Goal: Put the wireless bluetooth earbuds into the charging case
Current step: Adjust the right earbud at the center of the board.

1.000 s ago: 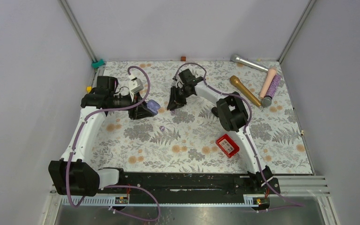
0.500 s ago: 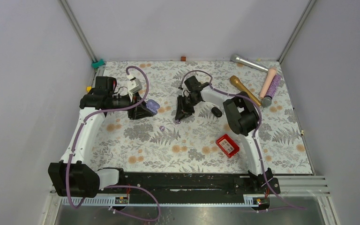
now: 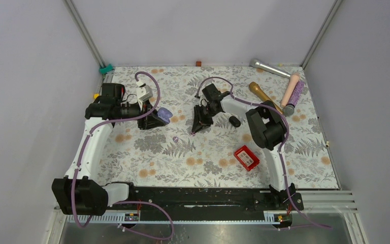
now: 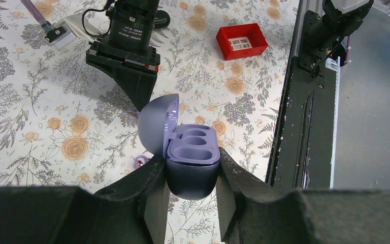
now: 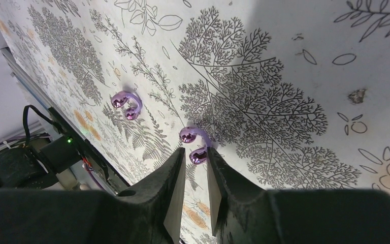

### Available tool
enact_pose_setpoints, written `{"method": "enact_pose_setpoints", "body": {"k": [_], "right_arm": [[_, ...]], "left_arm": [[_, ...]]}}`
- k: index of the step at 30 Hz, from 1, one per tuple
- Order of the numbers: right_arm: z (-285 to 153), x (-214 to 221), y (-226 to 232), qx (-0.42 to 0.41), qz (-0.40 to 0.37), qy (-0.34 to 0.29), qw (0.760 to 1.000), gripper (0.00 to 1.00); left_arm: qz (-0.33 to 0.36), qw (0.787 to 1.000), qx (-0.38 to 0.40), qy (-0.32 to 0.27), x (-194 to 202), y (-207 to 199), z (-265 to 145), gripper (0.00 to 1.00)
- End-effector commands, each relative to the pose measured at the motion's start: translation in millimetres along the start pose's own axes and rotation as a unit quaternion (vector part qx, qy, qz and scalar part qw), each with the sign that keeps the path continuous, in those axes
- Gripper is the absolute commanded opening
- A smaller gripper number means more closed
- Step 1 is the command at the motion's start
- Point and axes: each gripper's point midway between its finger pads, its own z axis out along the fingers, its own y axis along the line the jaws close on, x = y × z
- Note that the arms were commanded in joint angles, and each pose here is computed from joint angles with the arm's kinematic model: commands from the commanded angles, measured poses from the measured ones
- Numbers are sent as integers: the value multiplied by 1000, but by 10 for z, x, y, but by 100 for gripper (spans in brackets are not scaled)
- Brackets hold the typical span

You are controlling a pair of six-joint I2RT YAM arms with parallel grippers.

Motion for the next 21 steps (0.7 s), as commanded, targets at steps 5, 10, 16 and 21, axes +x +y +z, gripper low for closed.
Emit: {"method": "enact_pose_setpoints", "body": {"k": [5,10,16,21], "right_arm": [[-145,-335,251,-7,-58,-48,997,28],[-198,-400,244,2,-83,-51,995,29],[-120,-425,77,36,-82,-44,995,29],[-10,-330,-44,44,-66,-21,997,28]], "left_arm": [[33,999,17,-27,-114,-94,-24,0],[32,999,18,-28,-111,-88,-22,0],[31,999,18,-28,-109,-82,-19,0],[30,999,19,-27,-105,-76,-16,0]]}}
